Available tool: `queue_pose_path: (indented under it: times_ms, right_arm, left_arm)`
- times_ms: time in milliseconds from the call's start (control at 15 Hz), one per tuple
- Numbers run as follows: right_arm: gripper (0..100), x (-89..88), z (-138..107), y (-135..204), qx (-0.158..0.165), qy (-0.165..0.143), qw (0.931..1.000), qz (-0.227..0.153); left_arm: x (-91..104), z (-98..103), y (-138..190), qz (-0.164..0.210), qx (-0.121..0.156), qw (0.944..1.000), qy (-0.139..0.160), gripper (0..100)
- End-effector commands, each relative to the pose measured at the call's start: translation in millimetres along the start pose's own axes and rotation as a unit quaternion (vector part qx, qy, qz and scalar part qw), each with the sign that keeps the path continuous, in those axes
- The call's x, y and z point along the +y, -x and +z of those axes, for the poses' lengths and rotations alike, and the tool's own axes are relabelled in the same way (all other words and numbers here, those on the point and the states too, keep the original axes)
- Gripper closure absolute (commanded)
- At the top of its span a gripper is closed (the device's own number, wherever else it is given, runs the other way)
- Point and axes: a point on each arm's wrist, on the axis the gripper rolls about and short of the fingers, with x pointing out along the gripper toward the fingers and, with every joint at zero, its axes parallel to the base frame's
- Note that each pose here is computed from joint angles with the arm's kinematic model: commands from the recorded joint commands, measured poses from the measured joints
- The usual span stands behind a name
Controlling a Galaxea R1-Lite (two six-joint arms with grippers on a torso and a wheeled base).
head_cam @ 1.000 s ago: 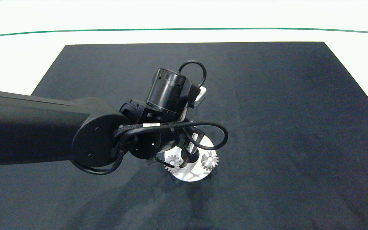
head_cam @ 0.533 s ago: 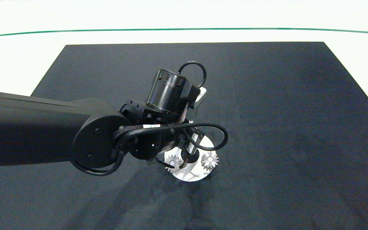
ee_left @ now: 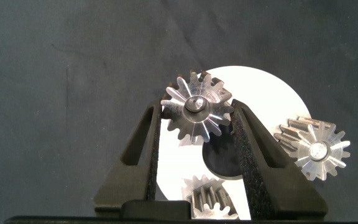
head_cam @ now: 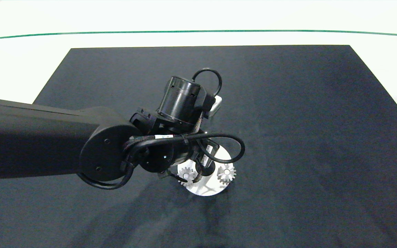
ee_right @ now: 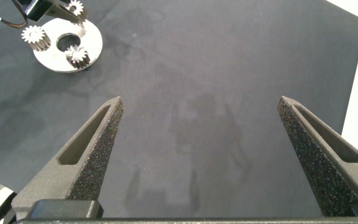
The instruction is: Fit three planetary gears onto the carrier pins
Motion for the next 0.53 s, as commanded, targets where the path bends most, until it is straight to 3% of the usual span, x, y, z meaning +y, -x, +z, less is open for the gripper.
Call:
queue_pose_path:
  times_ms: [67,333,400,533]
  right_arm:
    - [0,0.0,-0.2,0.3,0.0,0.001,1.0,0.0]
    - [0,0.0,-0.2,0.3,0.0,0.001,1.0,0.0]
    - [0,0.0,-0.2,0.3,0.0,0.001,1.0,0.001]
    - [0,0.0,-0.2,0.3,0.0,0.001,1.0,0.0]
  left_arm:
    - [-0.9,0.6,0.2,0.0,-0.001,1.0,-0.001,87]
    - [-1.7,0.9,-0.5,-0.001,-0.002,1.0,-0.002,87]
    - [-1.7,0.9,-0.5,-0.001,-0.002,1.0,-0.004,0]
    - [-1.6,0.9,-0.5,0.0,-0.002,1.0,-0.006,0]
